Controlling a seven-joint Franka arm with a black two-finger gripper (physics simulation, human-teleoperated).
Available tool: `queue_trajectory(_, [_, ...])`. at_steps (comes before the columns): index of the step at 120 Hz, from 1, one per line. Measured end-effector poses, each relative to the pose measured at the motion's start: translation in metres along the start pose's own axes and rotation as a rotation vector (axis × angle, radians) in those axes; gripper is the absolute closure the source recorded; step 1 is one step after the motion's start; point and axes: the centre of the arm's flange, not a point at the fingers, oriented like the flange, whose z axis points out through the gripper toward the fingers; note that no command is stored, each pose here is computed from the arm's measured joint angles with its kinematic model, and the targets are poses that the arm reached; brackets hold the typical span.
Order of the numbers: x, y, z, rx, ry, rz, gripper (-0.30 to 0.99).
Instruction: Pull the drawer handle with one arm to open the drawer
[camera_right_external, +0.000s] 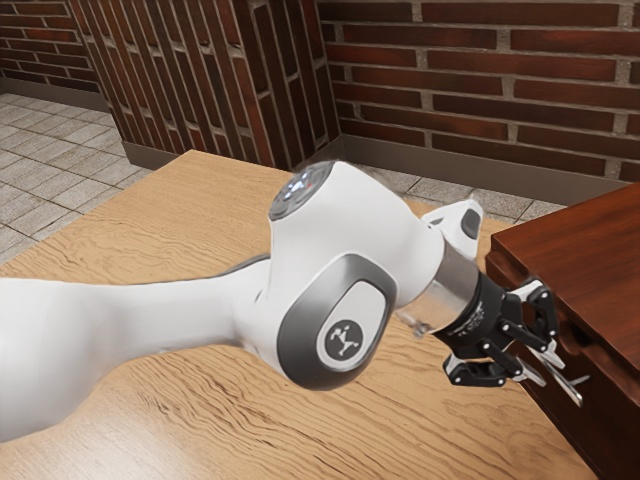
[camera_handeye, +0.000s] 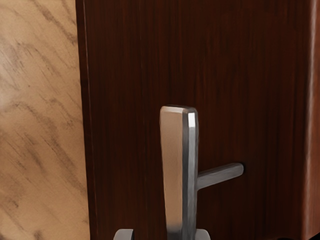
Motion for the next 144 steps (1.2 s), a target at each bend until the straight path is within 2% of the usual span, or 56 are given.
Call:
queue_trajectory(42, [-0.009,-0.01,-0.016,0.008,0.02,0.012,0.65])
queue_trajectory(97, [-0.026,-0.03,-0.025,0.048,0.026,0.031,0.65])
queue_trajectory(144, [-0.036,-0.043,-0.041,0.049,0.048,0.044,0.65])
